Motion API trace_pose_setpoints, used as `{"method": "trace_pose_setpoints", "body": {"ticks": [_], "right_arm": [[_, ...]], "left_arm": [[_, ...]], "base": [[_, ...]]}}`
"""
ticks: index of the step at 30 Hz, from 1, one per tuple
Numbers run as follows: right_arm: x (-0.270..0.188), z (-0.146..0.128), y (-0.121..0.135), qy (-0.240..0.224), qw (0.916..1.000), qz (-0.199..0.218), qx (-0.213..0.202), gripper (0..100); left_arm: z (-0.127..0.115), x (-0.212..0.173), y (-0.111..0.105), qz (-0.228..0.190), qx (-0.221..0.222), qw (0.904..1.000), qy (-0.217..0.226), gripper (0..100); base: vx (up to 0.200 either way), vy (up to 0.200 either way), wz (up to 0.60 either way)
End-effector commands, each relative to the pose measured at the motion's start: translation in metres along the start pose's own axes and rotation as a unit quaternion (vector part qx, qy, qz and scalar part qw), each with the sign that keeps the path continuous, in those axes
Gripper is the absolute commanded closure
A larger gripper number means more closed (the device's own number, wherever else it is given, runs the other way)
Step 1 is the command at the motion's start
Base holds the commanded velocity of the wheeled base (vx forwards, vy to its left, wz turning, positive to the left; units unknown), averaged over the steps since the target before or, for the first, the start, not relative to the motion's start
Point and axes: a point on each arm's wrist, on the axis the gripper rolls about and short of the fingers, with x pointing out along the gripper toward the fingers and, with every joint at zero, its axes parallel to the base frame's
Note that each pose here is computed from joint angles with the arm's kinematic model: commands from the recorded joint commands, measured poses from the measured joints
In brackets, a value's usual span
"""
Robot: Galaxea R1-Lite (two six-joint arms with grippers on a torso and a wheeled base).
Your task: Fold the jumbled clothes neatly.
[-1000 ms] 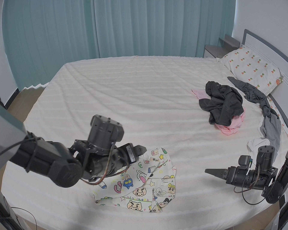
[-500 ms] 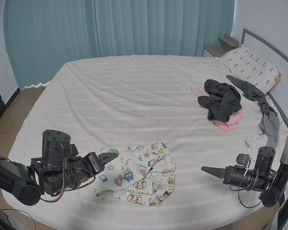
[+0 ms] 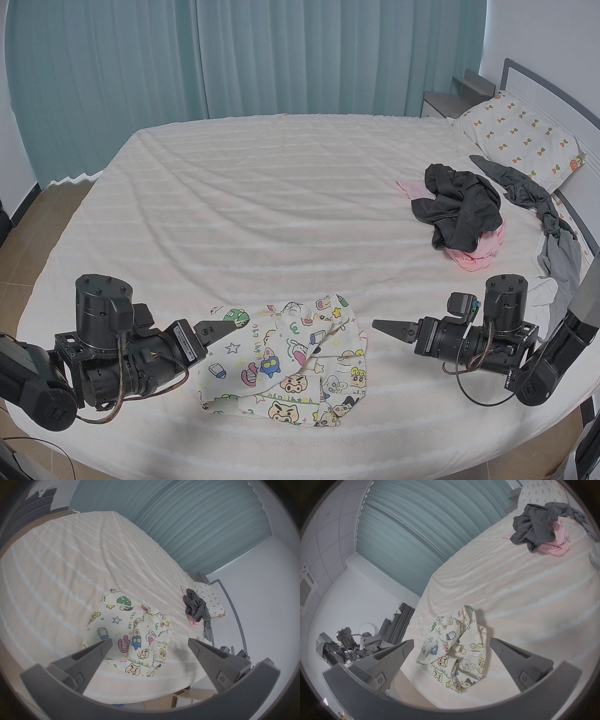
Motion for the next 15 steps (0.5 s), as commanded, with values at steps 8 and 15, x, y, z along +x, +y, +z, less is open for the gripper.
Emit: {"method": "trace_pose_setpoints", "body": {"ticks": [8, 15], "right_arm": [[0.011, -0.009, 0.005, -0.005, 0.9994, -0.034, -0.01, 0], [0.021, 0.011, 0.014, -0.001, 0.9972, -0.067, -0.032, 0]], "left_arm": [[0.001, 0.0, 0.003, 0.004, -0.002, 1.0, -0.003, 0], [0.001, 0.0, 0.002, 0.003, -0.002, 1.0, -0.003, 0]], "base": [[0.0, 0.2, 0.0], [0.0, 0.2, 0.0]]}}
